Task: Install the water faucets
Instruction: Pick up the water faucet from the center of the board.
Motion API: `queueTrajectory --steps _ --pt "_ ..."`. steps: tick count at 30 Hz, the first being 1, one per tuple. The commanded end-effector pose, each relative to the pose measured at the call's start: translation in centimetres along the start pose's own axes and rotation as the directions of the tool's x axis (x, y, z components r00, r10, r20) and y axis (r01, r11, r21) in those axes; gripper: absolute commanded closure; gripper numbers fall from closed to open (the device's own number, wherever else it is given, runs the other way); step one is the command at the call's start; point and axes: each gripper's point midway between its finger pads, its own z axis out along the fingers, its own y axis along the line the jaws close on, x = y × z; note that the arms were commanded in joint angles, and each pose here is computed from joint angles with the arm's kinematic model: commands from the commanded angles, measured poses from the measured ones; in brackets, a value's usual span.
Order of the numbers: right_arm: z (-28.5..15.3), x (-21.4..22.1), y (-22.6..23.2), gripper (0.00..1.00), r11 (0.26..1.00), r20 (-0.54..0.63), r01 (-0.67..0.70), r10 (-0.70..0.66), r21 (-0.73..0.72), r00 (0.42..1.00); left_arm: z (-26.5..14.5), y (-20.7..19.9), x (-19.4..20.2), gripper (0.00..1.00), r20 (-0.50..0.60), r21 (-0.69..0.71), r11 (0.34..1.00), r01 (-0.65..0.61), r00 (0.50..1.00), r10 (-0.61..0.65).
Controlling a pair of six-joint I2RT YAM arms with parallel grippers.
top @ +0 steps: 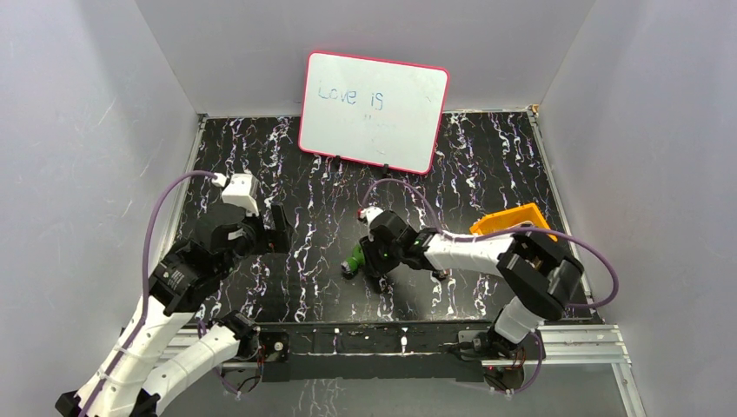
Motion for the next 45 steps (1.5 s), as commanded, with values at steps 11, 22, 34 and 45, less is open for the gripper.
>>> queueTrajectory --steps 11,22,34,45 --pt "-12.8 -6.8 0.1 0.97 0.986 0.230 -0.082 0.113 -0.143 0.967 -2.3 -1.8 -9.3 0.02 0.222 0.033 0.957 -0.288 0.936 0.274" --pt "-17.2 -7.7 2.0 1.00 0.947 0.260 -0.145 0.223 -0.287 0.940 -2.0 -6.9 -4.0 0.02 0.291 0.370 0.713 -0.596 0.803 0.521" --pt "-22.1 -7.6 8.4 1.00 0.794 0.183 -0.014 0.158 -0.608 0.970 -4.8 -10.5 -0.6 0.02 0.566 0.500 0.301 -0.812 0.569 0.597" --pt "-24.9 -8.3 11.0 1.00 0.685 0.188 0.074 0.093 -0.725 0.978 -4.2 -13.2 0.7 0.02 0.667 0.545 0.074 -0.835 0.486 0.565"
